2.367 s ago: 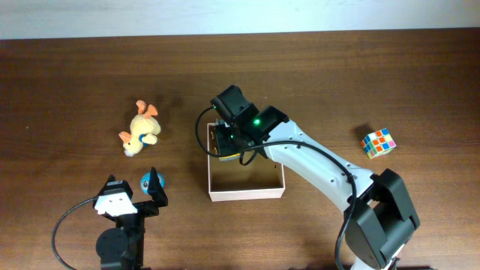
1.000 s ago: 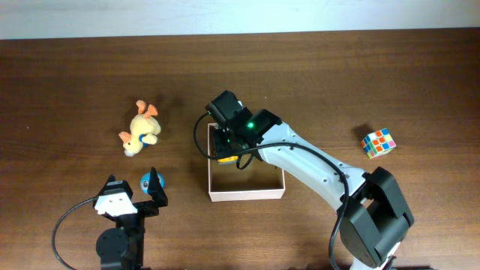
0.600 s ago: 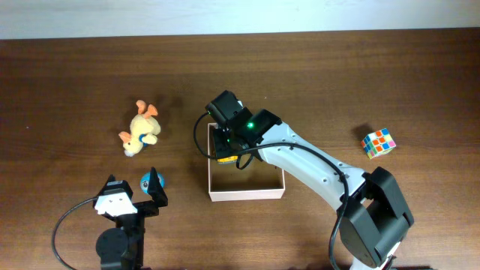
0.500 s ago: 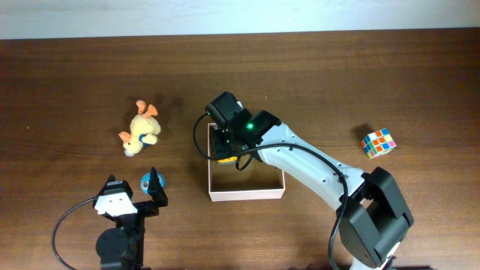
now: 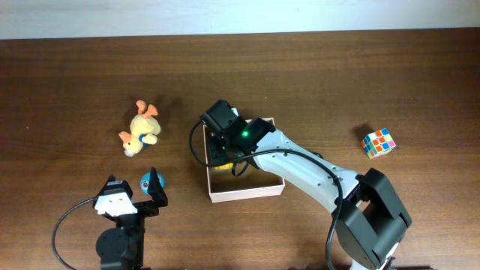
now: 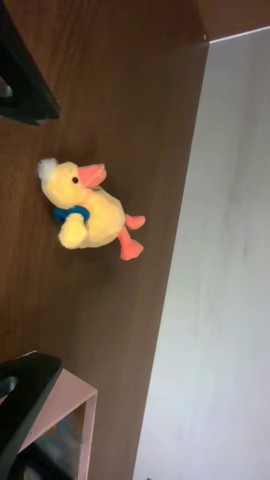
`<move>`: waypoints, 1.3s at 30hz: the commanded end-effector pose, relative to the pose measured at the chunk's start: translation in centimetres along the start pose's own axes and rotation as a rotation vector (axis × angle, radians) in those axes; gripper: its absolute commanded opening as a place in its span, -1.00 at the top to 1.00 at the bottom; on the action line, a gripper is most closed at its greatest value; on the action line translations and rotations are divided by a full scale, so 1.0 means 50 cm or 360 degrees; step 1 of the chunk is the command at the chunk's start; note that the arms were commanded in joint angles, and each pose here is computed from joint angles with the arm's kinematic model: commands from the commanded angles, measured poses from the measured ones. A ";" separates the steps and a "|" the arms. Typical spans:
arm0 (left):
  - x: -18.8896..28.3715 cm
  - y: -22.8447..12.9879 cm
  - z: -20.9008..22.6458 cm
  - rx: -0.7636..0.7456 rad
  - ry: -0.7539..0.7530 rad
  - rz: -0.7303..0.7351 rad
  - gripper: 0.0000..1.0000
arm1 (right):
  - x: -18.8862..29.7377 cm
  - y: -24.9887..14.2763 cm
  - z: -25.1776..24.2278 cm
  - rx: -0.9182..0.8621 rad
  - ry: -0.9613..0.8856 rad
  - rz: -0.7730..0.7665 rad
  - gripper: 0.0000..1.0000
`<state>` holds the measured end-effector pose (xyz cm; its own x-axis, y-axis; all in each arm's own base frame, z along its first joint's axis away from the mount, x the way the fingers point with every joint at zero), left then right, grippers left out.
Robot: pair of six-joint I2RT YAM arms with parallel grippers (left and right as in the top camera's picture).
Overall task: Pack container
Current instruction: 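Lower the truck into the box with the right gripper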
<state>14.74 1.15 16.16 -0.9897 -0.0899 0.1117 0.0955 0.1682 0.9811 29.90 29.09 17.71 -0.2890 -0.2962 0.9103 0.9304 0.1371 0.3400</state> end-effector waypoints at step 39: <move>0.000 -0.003 0.000 0.0008 -0.0014 0.0001 -0.99 | 0.009 0.053 -0.122 0.0123 -0.0259 -0.0046 0.07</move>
<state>14.74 1.14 16.17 -0.9897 -0.0895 0.1113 0.0951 0.1681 0.9812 33.40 23.69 17.42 -0.3319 -0.1578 0.9300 0.9115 0.2000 0.3593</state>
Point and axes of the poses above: each gripper's point midway between its finger pads, its own x axis back along the fingers, its own z axis along the line the jaws close on, y = z × x, the point moved 10 cm from there along x, back along the fingers
